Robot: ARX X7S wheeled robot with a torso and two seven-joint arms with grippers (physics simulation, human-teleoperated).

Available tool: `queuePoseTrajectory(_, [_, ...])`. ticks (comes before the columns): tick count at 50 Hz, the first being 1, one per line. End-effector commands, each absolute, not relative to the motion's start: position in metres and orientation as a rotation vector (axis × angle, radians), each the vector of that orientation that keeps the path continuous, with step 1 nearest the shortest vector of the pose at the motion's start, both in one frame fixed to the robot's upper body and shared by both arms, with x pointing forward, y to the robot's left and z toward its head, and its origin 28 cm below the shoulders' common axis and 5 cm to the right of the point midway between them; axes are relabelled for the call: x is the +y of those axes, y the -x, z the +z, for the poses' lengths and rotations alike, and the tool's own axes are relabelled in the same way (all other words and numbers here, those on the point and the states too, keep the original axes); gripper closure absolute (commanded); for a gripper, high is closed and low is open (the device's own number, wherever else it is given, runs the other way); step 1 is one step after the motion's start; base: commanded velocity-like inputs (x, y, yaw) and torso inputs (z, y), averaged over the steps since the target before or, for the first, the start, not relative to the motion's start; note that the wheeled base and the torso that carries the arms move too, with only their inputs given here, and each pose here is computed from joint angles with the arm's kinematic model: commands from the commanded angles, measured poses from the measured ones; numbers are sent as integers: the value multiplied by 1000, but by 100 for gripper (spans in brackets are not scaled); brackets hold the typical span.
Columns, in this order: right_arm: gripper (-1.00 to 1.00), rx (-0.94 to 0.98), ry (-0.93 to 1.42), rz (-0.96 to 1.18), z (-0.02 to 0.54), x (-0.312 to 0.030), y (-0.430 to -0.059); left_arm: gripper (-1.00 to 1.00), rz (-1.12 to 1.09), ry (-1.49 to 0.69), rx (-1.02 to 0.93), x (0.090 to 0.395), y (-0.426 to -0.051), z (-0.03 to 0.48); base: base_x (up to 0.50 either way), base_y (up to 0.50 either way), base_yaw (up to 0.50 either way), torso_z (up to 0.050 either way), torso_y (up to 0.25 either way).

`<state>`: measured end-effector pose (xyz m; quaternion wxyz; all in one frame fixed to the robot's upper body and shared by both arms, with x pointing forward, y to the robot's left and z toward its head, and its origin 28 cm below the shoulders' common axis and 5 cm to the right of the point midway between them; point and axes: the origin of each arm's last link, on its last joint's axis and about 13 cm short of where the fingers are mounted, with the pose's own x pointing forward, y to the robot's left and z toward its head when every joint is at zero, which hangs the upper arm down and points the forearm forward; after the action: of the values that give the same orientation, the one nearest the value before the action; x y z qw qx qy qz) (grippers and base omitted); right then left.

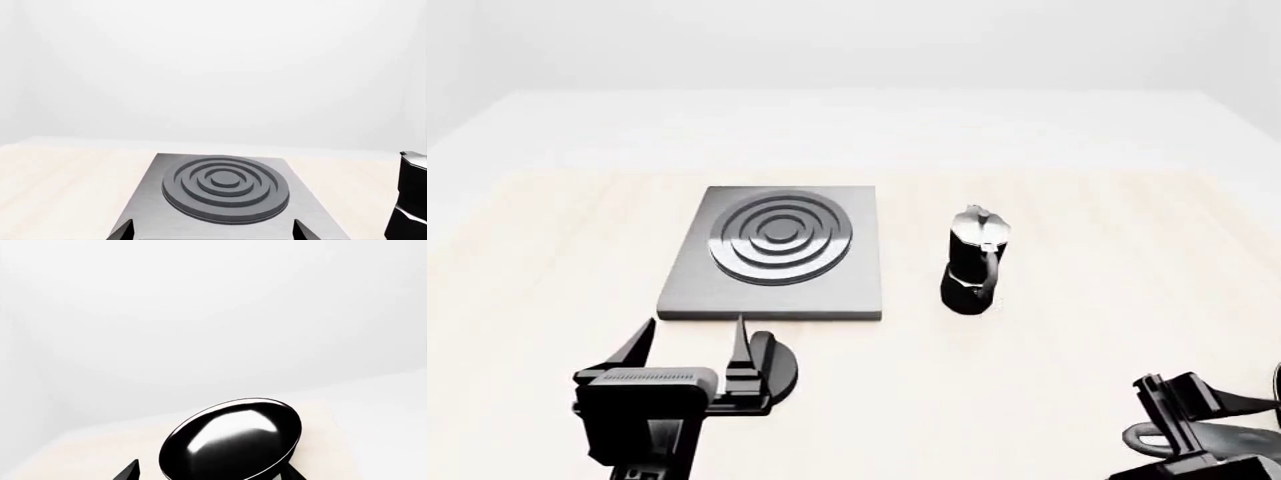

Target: Put the frying pan on the stove.

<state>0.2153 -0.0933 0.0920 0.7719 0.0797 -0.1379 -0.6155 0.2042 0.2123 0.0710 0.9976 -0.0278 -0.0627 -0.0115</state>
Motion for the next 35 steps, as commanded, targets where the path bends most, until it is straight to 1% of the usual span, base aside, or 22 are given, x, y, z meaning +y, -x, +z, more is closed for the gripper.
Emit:
queuePoseTrajectory(1, [-100,-267,-85,-1326,87,-91,-219,-100,-26,58,-123,211,-205,70,0,0,0,0,0])
queuePoseTrajectory(9, [-100,-210,-63,-1300,81,-89,-223,-100,-31,63,-127,210,-204,70,0,0,0,0,0])
queuePoseTrajectory(20, [-100,-100,-150,-1259,72,-90,-229,-100,-30,61,-131,210,-202,72,0,0,0,0,0])
queuePoseTrajectory(35, [-100,-85,-181,-1285,73,-92,-231,-100,-29,59,-133,211,-202,73,0,0,0,0,0])
